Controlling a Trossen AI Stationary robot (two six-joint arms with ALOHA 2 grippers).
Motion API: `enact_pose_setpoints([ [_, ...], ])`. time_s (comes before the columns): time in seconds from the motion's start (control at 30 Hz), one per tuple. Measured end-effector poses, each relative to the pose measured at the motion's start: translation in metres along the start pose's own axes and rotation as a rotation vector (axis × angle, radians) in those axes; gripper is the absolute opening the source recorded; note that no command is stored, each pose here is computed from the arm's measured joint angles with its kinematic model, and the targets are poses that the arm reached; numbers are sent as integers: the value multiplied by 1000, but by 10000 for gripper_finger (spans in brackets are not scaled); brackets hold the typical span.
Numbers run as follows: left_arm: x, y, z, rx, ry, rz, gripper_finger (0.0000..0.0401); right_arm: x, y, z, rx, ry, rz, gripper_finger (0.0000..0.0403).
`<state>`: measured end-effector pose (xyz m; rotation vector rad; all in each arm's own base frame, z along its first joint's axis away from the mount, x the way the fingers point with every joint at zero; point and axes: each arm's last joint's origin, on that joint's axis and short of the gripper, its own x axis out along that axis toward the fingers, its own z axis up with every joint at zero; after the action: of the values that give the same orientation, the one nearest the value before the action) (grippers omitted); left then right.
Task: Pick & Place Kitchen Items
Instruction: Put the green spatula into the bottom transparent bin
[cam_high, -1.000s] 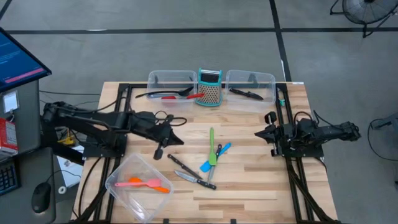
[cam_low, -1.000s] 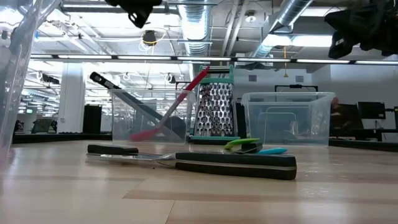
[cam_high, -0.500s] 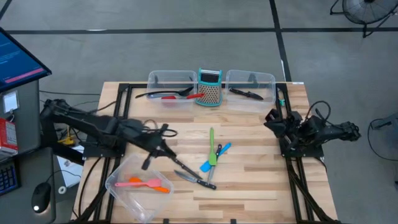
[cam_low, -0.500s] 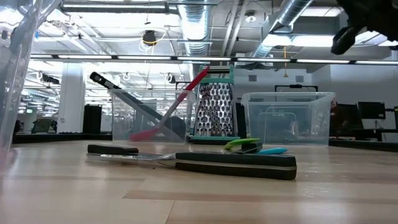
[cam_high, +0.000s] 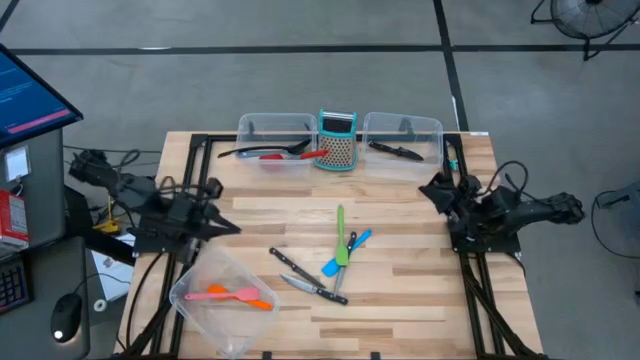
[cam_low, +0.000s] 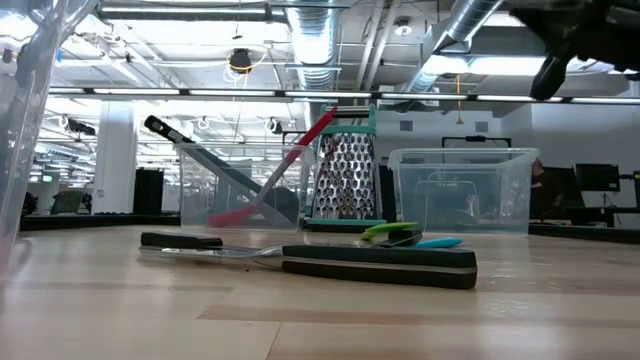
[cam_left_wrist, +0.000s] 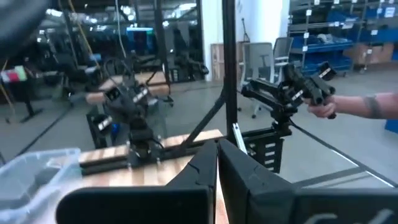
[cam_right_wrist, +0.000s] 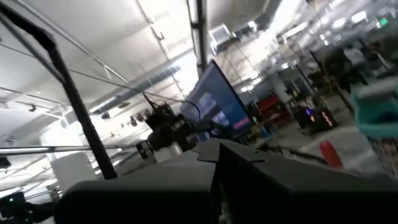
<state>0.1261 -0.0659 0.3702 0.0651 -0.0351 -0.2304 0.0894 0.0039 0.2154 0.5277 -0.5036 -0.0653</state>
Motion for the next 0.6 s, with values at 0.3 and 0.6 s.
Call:
enact_pose_setpoints([
  [0.3, -27, 3, 4, 38, -35, -102, 1, 34, 2, -21, -34, 313, -287, 0],
  [0.6, -27, 3, 4, 18, -33, -102, 1, 131, 21, -50, -169, 783, -619, 0],
])
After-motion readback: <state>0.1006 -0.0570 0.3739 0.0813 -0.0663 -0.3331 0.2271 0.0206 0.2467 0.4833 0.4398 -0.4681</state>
